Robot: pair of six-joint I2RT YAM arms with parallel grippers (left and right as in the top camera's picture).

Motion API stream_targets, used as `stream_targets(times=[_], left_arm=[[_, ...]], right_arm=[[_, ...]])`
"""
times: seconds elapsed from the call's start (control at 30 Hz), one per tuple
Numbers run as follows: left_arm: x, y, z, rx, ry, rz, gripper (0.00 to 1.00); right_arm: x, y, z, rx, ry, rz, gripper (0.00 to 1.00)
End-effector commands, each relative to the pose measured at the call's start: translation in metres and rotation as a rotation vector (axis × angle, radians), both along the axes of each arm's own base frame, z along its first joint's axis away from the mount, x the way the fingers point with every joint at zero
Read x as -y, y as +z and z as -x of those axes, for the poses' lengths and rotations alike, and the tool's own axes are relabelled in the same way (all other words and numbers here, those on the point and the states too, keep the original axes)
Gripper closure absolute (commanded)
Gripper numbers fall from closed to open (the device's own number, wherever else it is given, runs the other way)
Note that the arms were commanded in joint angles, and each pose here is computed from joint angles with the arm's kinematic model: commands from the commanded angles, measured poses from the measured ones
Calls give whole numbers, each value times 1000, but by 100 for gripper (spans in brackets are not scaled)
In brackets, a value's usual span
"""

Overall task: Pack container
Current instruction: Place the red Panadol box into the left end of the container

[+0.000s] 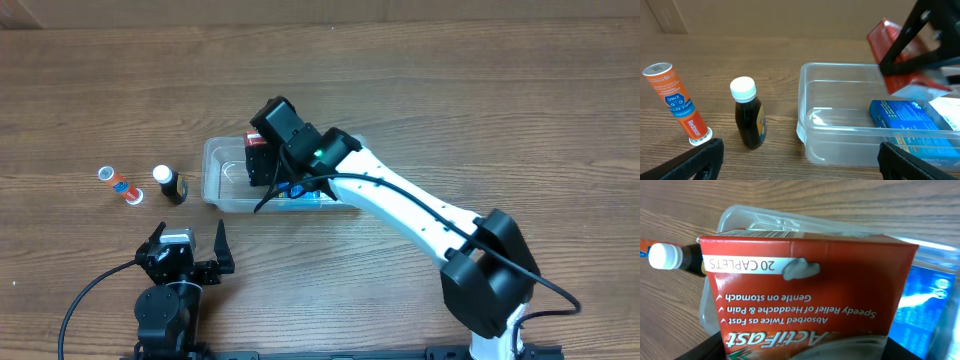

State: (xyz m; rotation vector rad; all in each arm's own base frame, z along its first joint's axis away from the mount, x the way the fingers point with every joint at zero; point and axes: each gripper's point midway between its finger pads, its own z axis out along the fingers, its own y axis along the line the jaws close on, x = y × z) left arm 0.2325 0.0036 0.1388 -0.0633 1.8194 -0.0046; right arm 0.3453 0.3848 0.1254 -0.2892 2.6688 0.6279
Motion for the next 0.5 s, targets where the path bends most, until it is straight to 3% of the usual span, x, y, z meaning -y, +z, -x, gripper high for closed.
stream_targets(times=[0.0, 0.37, 0.47], left_arm=[[1, 1, 0, 9, -2, 9, 0], [1, 1, 0, 9, -2, 9, 0], [0, 1, 0, 9, -1, 9, 0]], right_arm=[[-13, -14, 2, -30, 20, -21, 30], [-28, -41, 7, -51, 32, -10, 29], [-28, -40, 6, -50, 32, -10, 20]])
